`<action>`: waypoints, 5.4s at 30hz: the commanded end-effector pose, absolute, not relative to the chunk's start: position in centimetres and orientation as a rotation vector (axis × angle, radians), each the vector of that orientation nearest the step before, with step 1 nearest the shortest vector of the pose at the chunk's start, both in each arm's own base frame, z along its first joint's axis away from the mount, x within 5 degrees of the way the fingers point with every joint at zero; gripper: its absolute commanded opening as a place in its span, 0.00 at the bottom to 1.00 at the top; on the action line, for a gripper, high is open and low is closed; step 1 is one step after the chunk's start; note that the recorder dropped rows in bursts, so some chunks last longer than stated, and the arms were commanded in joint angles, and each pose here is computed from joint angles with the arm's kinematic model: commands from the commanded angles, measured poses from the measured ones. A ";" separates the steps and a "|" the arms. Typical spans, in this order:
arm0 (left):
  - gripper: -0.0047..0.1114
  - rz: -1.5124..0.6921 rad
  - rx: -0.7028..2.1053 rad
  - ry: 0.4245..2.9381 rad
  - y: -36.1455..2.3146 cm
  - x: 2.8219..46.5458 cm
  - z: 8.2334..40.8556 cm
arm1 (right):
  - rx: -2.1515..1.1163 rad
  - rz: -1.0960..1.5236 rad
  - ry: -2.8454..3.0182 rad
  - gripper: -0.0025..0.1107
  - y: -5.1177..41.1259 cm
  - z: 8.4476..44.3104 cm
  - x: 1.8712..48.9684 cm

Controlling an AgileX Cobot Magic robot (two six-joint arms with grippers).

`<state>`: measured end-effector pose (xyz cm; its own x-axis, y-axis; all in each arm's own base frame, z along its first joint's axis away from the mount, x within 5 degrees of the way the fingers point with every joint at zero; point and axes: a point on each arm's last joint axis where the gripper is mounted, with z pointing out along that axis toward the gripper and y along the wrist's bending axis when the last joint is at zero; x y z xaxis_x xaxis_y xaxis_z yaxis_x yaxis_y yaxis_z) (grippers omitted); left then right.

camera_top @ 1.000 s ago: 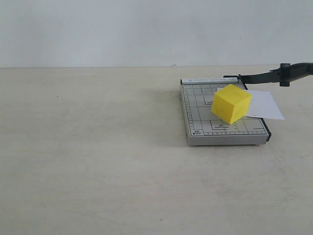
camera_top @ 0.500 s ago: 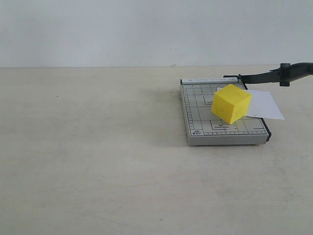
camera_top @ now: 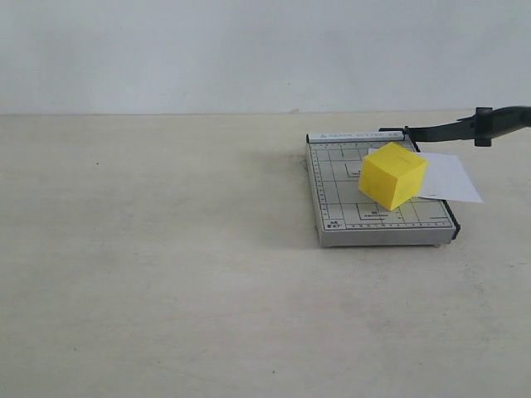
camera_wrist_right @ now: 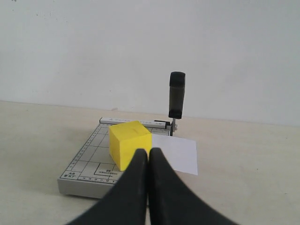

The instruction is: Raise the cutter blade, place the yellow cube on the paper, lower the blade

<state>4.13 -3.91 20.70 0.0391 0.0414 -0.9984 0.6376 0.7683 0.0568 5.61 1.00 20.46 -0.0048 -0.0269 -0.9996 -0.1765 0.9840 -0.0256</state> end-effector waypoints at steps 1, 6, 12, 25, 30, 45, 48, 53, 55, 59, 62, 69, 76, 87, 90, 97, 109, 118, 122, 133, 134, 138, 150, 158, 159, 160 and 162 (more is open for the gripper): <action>0.08 -0.332 0.531 1.424 -3.1 4.7 21.1 | -0.165 0.116 1.562 0.02 1.0 20.5 5.6; 0.08 -0.317 0.315 1.485 -2.2 5.2 21.1 | -0.154 0.127 1.550 0.02 1.0 20.7 5.6; 0.08 -0.079 0.177 1.691 -0.9 5.5 19.4 | 0.231 0.553 1.403 0.02 0.9 22.1 5.4; 0.08 0.079 -0.024 1.843 0.4 5.3 18.1 | 0.271 0.605 1.376 0.02 0.9 22.3 5.4; 0.08 0.082 -0.048 1.842 0.5 5.3 18.1 | 0.195 0.514 1.529 0.05 1.1 22.8 5.1; 0.08 0.090 -0.037 1.843 0.5 5.3 18.1 | 0.007 0.324 2.016 0.58 3.0 33.5 13.1; 0.08 0.090 -0.037 1.843 0.5 5.3 18.1 | -0.098 0.251 2.144 0.58 3.8 38.5 17.6; 0.08 0.090 -0.037 1.843 0.5 5.3 18.1 | -0.165 0.120 2.441 0.58 4.4 40.0 23.4; 0.08 0.090 -0.037 1.843 0.5 5.3 18.1 | -0.180 0.033 2.552 0.58 4.2 39.1 24.9; 0.08 0.090 -0.037 1.843 0.5 5.3 18.1 | -0.202 -0.021 2.705 0.58 4.3 36.6 27.0; 0.08 0.090 -0.037 1.843 0.5 5.3 18.1 | -0.218 0.000 2.746 0.58 4.7 35.5 27.9; 0.08 0.090 -0.037 1.843 0.5 5.3 18.1 | -0.241 -0.069 2.685 0.58 4.4 35.4 28.8; 0.08 0.090 -0.037 1.843 0.5 5.3 18.1 | -0.259 -0.148 2.646 0.58 4.0 35.4 29.3; 0.08 0.090 -0.037 1.843 0.5 5.3 18.1 | -0.276 -0.161 2.712 0.51 4.3 33.0 31.1; 0.08 0.090 -0.037 1.843 0.5 5.3 18.1 | -0.279 -0.161 2.718 0.41 4.3 32.6 31.4; 0.08 0.090 -0.037 1.843 0.5 5.3 18.1 | -0.289 -0.176 2.739 0.39 4.4 31.7 32.1; 0.08 0.090 -0.037 1.843 0.5 5.3 18.1 | -0.285 -0.233 2.721 0.02 4.1 31.5 32.5; 0.08 0.090 -0.037 1.843 0.5 5.3 18.1 | -0.244 -0.083 2.709 0.02 4.6 28.5 30.0; 0.08 0.090 -0.037 1.843 0.5 5.3 18.1 | -0.236 -0.076 2.769 0.02 4.3 25.2 27.8; 0.08 0.090 -0.037 1.843 0.5 5.3 18.1 | -0.184 -0.025 2.865 0.02 3.8 18.2 23.3; 0.08 0.090 -0.037 1.843 0.5 5.3 18.1 | -0.175 -0.022 2.868 0.02 3.7 17.7 22.9; 0.08 0.090 -0.037 1.843 0.5 5.3 18.1 | -0.170 -0.014 2.870 0.02 3.6 16.1 21.8; 0.08 0.090 -0.037 1.843 0.5 5.3 18.1 | -0.151 0.011 2.822 0.02 3.5 14.6 20.8; 0.08 0.090 -0.037 1.843 0.5 5.3 18.1 | -0.154 0.004 2.875 0.02 3.6 13.1 21.1; 0.08 0.090 -0.037 1.843 0.5 5.3 18.1 | -0.155 0.005 2.877 0.02 3.6 12.9 21.2; 0.08 0.090 -0.037 1.843 0.5 5.3 18.1 | -0.156 0.006 2.878 0.02 3.6 12.6 21.3; 0.08 0.090 -0.037 1.843 0.5 5.3 18.1 | -0.156 0.011 2.866 0.02 3.7 12.4 21.5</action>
<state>5.31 0.51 18.19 -0.2700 0.0193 -0.9627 -0.0696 0.9968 0.0395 23.40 3.68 14.52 -0.8917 -0.1008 -0.4412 -0.1111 0.9938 -0.0025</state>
